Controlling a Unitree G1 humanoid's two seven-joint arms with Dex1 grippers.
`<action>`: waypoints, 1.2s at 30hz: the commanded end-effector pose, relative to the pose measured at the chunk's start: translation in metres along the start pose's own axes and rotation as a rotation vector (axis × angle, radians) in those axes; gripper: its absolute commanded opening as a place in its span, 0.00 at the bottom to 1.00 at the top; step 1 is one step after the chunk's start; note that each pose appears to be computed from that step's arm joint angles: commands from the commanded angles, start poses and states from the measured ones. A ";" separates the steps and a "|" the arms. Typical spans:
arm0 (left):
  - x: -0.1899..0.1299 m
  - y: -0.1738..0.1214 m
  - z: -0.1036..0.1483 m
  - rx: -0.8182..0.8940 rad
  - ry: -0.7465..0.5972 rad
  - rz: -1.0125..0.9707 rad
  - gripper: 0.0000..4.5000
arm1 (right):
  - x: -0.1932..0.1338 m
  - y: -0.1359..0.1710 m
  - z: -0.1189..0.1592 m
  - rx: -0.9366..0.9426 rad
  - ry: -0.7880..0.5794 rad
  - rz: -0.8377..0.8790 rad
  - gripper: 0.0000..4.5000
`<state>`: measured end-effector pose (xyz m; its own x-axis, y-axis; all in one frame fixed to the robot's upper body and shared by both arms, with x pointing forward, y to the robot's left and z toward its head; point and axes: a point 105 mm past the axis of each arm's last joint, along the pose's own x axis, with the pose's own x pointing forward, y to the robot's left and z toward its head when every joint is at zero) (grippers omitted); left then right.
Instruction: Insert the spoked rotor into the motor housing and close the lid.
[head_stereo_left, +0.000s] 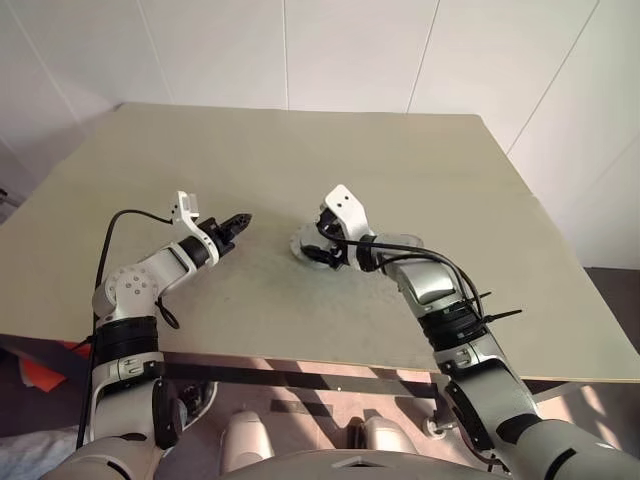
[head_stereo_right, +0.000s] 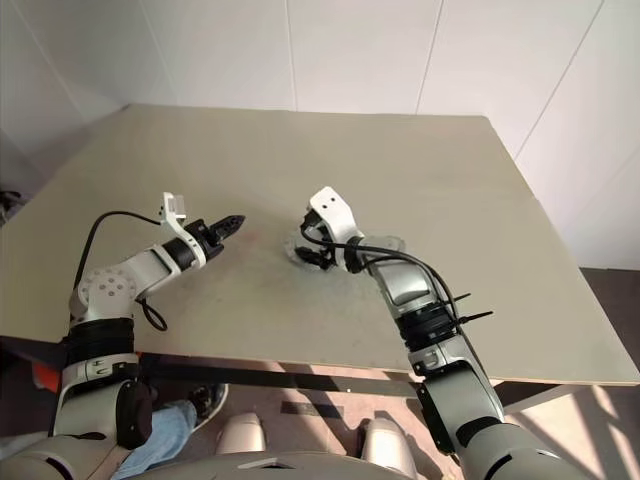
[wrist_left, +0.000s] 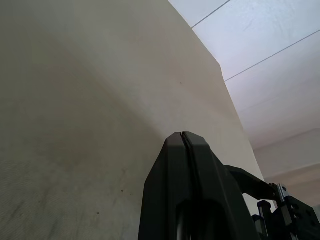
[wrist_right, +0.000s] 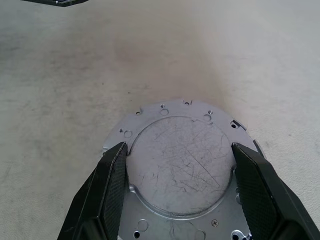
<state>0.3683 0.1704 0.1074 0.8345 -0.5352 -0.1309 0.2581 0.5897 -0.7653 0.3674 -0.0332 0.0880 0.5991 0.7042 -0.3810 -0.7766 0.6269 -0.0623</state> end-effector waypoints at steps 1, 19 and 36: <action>0.001 -0.010 0.005 0.032 -0.013 -0.031 0.00 | -0.004 -0.001 0.036 -0.004 -0.108 0.000 0.71; 0.003 -0.009 -0.002 0.042 0.009 -0.027 0.00 | -0.006 -0.010 0.030 -0.069 -0.071 -0.054 0.71; 0.003 -0.009 -0.003 0.047 0.009 -0.025 0.00 | -0.009 -0.020 0.015 -0.061 -0.020 -0.073 0.71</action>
<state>0.3658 0.1619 0.0977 0.8168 -0.5523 -0.1667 0.2533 0.6029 -0.7565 0.3735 -0.0476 0.0874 0.6333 0.6592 -0.4055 -0.7483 0.6552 -0.1037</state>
